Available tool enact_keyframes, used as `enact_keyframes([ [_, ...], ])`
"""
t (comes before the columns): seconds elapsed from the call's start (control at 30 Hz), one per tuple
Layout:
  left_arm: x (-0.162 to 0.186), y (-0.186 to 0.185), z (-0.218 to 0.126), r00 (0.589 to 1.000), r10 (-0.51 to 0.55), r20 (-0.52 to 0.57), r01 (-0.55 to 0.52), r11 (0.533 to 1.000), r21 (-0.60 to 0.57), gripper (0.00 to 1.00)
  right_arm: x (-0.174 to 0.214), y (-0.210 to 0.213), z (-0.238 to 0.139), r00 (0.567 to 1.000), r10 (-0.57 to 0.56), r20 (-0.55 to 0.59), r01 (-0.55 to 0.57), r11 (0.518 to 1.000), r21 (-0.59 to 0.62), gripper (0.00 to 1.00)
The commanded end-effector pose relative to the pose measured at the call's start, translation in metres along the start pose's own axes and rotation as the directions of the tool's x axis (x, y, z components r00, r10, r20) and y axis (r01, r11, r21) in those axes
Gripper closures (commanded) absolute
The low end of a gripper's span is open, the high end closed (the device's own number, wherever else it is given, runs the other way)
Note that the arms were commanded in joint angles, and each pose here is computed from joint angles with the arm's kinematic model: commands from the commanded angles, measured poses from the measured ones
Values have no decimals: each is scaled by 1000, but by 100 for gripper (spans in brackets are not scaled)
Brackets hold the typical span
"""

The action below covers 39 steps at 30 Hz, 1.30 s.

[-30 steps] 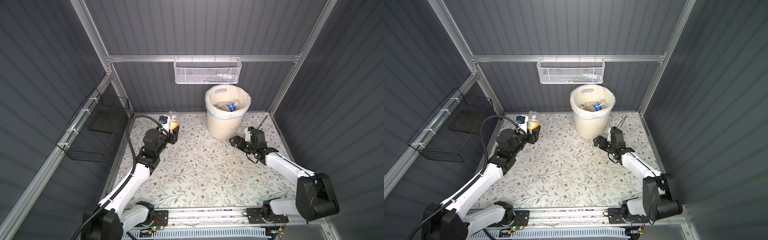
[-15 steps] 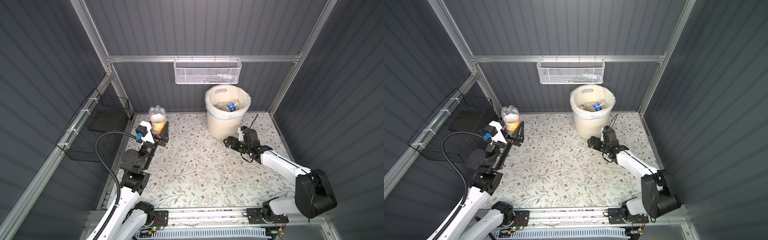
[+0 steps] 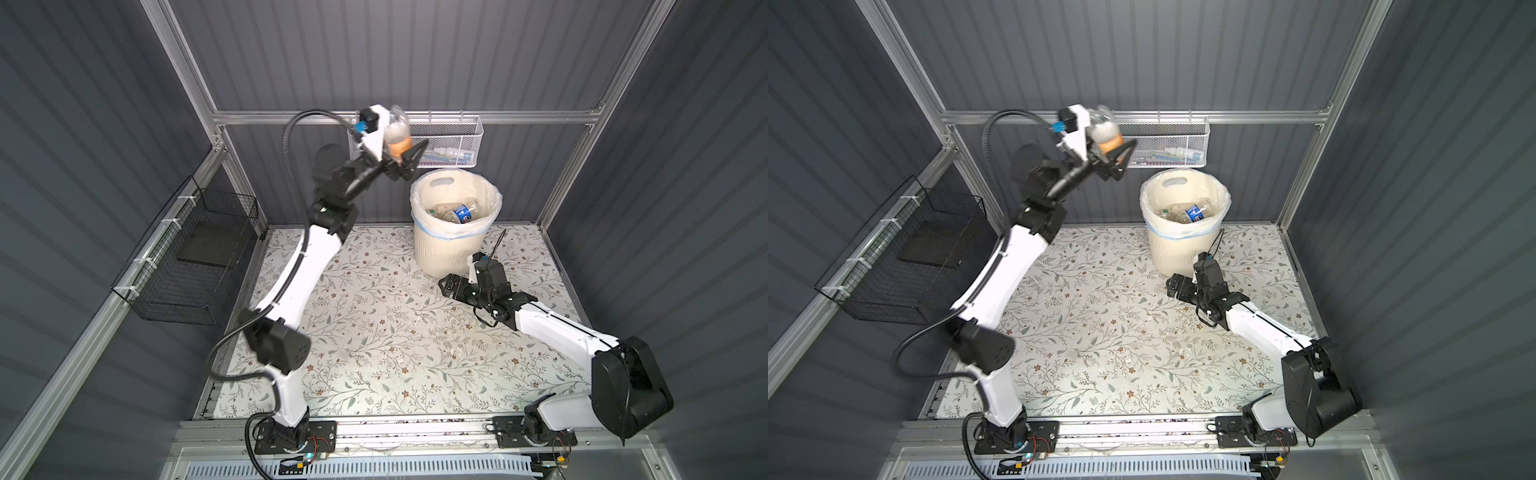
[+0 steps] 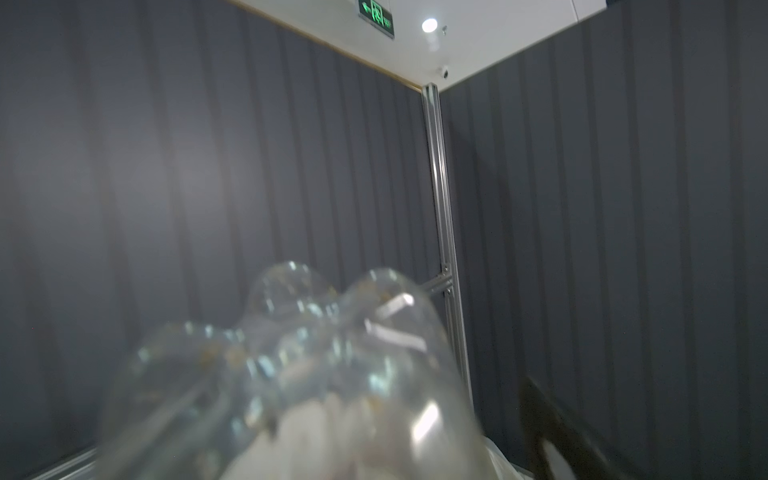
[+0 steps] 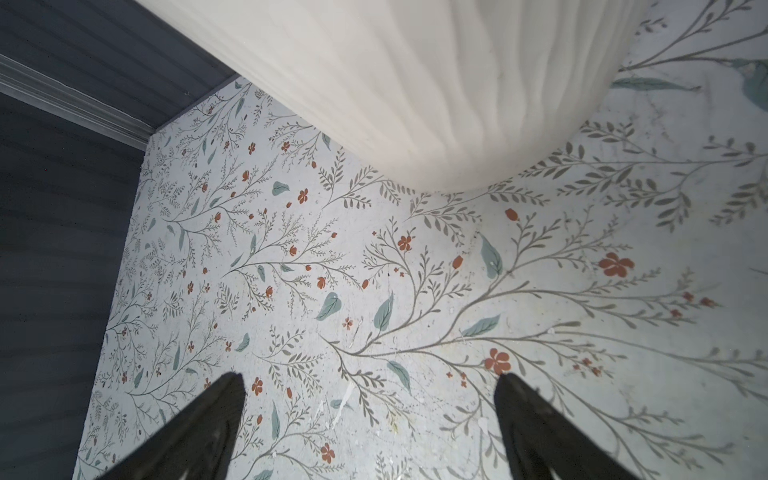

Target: Throw the plastic bottles in the bin

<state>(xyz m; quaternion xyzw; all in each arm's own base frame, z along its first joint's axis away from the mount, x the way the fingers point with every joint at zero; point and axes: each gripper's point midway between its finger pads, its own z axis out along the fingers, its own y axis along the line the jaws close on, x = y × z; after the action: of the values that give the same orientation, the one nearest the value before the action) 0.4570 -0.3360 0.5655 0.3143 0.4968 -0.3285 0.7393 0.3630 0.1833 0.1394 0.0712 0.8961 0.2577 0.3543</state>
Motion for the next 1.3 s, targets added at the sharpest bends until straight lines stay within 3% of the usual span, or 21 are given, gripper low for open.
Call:
enact_keyframes([
  [0.0, 83, -21, -3, 945, -96, -312, 116, 992, 47, 0, 8, -2, -1, 1000, 9, 7, -9, 1000, 3, 4],
  [0.13, 63, -15, -28, 980, -62, -188, 54, 997, -51, 0, 14, -7, 5, 1000, 2, -12, -2, 1000, 13, 4],
  [0.37, 63, 6, -70, 974, -5, -228, -48, 972, -230, 0, 16, -8, 18, 1000, -4, -29, 4, 1000, 15, 4],
  [0.47, 84, 26, -96, 963, -32, -269, -56, 947, -315, 0, 10, -11, 17, 1000, -14, -11, 15, 999, 31, 4],
  [0.6, 132, 62, -143, 938, -156, -308, 12, 907, -422, 0, -4, -24, 8, 999, -27, 39, 24, 997, 71, 4],
  [0.8, 219, 95, -242, 872, -276, -405, -70, 748, -660, 0, -40, -59, -27, 976, -31, 215, 1, 990, 140, 2],
  [1.0, 302, 92, -350, 798, -429, -424, -162, 524, -836, 0, -77, -107, -75, 903, -59, 425, -60, 964, 261, 1],
  [1.07, 316, 87, -383, 776, -455, -436, -228, 443, -867, 0, -82, -125, -88, 890, -63, 451, -95, 943, 318, 1],
  [1.13, 320, 84, -409, 783, -439, -441, -284, 378, -881, 0, -81, -152, -99, 881, -82, 466, -132, 903, 410, 1],
  [1.27, 328, 79, -436, 781, -413, -468, -355, 323, -877, 0, -86, -182, -123, 830, -154, 537, -175, 841, 511, 1],
])
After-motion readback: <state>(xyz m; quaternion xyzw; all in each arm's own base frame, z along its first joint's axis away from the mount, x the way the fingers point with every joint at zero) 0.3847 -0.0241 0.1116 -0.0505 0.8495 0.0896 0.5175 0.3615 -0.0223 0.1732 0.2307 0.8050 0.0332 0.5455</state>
